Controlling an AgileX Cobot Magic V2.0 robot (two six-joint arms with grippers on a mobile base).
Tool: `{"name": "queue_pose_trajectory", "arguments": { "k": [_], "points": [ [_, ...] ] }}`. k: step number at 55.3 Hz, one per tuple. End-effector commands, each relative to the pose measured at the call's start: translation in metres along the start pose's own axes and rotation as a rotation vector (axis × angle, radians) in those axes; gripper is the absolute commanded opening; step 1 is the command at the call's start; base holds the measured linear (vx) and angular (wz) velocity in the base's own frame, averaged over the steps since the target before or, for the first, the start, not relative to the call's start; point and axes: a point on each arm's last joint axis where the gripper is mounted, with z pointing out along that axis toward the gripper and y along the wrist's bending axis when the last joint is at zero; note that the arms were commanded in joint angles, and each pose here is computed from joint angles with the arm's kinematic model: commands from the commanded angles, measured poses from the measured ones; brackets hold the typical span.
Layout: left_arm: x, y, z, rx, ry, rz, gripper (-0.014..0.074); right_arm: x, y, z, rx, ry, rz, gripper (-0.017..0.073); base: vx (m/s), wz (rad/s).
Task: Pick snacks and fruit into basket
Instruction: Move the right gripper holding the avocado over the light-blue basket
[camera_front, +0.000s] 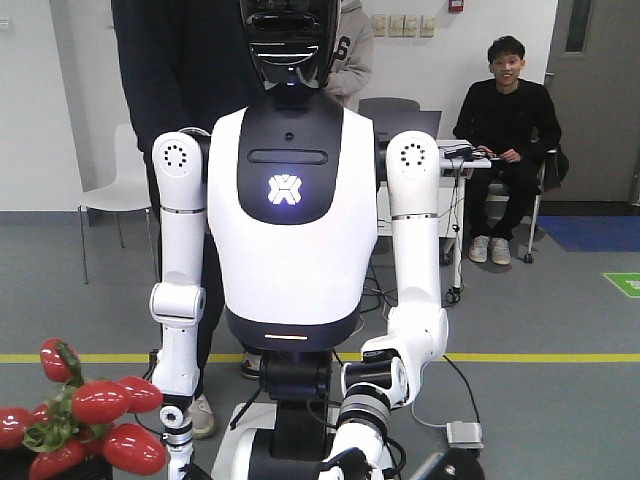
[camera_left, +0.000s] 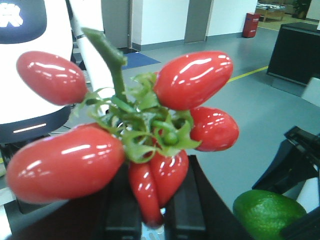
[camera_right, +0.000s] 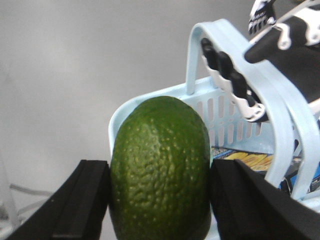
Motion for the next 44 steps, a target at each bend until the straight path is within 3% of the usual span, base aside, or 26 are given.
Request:
{"name": "queue_pose_trajectory", "arguments": {
  "k": [1,15,28,44],
  "points": [
    [-0.011,0.003,-0.002,-0.045,-0.037,0.026,0.0000,-0.007,-0.003,-0.011,0.033,-0.220,0.025,-0.0007,0.00,0.00],
    [-0.011,0.004,-0.002,-0.054,-0.040,0.026,0.0000,0.014,-0.012,0.007,0.086,-0.248,0.037,-0.0007,0.00,0.00],
    [-0.011,0.003,-0.002,-0.053,-0.039,0.026,0.0000,0.018,-0.016,0.025,0.103,-0.192,0.009,-0.0007,0.00,0.00],
    [-0.011,0.003,-0.002,-0.052,-0.039,0.026,0.0000,0.019,-0.023,0.048,0.134,-0.176,0.013,-0.0007,0.00,0.00]
  ]
}}
